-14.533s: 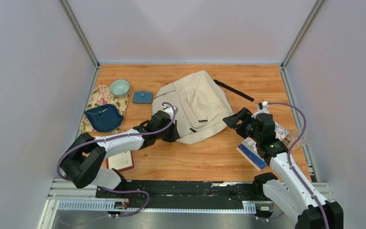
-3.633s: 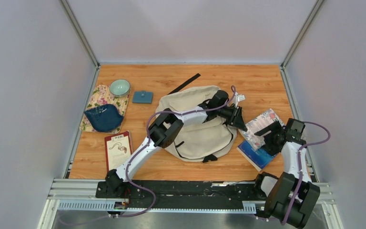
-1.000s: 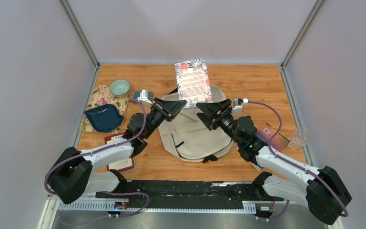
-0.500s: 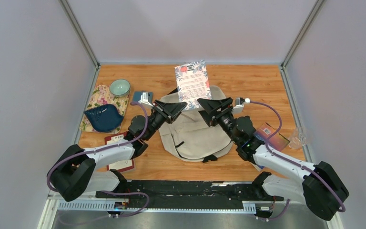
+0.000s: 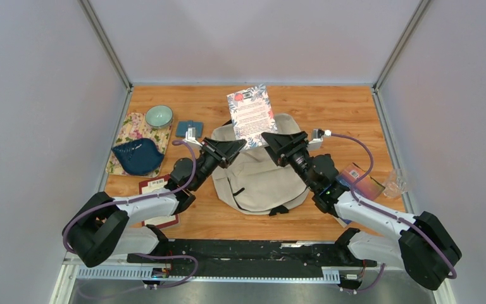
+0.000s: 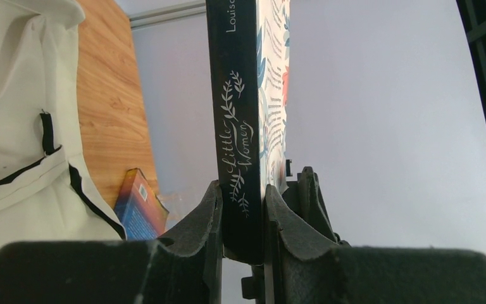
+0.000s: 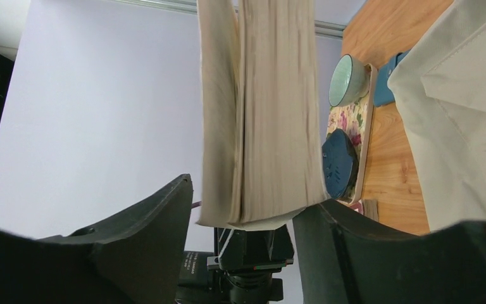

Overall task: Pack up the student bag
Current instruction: Pick up the book from the center of the board.

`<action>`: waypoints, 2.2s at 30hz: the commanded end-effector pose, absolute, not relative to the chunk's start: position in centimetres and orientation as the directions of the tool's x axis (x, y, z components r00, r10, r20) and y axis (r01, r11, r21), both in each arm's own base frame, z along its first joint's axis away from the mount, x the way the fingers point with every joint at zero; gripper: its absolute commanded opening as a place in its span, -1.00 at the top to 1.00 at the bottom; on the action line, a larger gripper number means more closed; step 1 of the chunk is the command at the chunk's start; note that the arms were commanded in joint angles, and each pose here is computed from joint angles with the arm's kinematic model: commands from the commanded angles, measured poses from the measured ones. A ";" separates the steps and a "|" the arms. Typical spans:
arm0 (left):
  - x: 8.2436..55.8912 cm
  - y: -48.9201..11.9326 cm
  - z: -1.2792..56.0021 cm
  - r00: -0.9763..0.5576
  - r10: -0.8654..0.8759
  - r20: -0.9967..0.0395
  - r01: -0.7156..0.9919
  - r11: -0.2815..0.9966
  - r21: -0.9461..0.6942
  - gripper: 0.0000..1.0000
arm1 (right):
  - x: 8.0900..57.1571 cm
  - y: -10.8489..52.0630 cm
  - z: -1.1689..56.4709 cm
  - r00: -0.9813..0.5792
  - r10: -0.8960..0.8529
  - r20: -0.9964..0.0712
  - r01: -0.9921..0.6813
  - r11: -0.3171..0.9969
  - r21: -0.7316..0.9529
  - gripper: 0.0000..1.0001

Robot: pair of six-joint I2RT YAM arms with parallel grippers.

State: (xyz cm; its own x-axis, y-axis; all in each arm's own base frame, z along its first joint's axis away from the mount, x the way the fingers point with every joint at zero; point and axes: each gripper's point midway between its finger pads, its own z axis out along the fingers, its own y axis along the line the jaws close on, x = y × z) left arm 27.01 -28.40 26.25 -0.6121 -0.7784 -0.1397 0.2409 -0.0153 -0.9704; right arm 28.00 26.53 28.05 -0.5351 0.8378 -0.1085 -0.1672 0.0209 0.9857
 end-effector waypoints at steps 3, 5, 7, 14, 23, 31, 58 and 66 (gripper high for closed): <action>24.1 -29.3 30.0 -0.672 -0.726 -0.146 0.346 -0.134 -0.929 1.00 | 29.0 24.7 32.1 -0.436 0.888 -0.148 -0.285 0.020 0.958 0.01; 23.9 -29.8 29.8 -0.682 -0.716 -0.153 0.344 -0.128 -0.930 1.00 | 29.2 24.6 32.2 -0.429 0.889 -0.162 -0.287 0.036 0.957 0.02; 23.9 -30.1 29.6 -0.689 -0.706 -0.164 0.345 -0.120 -0.931 1.00 | 29.2 24.5 32.3 -0.427 0.886 -0.181 -0.289 0.056 0.956 0.33; 22.9 -31.2 29.4 -0.716 -0.650 -0.254 0.398 -0.081 -0.914 1.00 | 29.0 24.2 32.5 -0.432 0.869 -0.241 -0.304 0.111 0.946 1.00; 22.7 -31.4 29.2 -0.650 -0.600 -0.467 0.538 0.070 -0.840 -0.13 | 26.3 23.1 31.7 -0.475 0.832 -0.286 -0.322 0.138 0.937 1.00; 23.6 -30.8 29.2 -0.646 -0.586 -0.489 0.556 0.078 -0.828 -0.50 | 22.8 22.9 31.8 -0.551 0.774 -0.313 -0.362 0.116 0.925 1.00; 23.9 -31.4 30.4 -0.741 -0.599 -0.303 0.496 -0.185 -0.848 1.00 | 20.5 21.4 27.6 -0.622 0.696 -0.359 -0.218 0.287 0.933 -0.61; 24.7 -30.1 32.2 -0.702 -0.674 -0.228 0.502 -0.242 -0.831 1.00 | 19.7 22.7 23.6 -0.663 0.703 -0.256 -0.119 0.239 0.964 -0.72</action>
State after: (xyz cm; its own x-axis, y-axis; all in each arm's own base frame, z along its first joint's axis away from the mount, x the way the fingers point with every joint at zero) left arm 25.33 -32.23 23.50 -0.7903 -0.5719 -0.2200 0.2893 -0.0316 -0.9567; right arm 19.93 22.03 24.39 -0.6608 0.6898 -0.2959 -0.1486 0.2663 0.9524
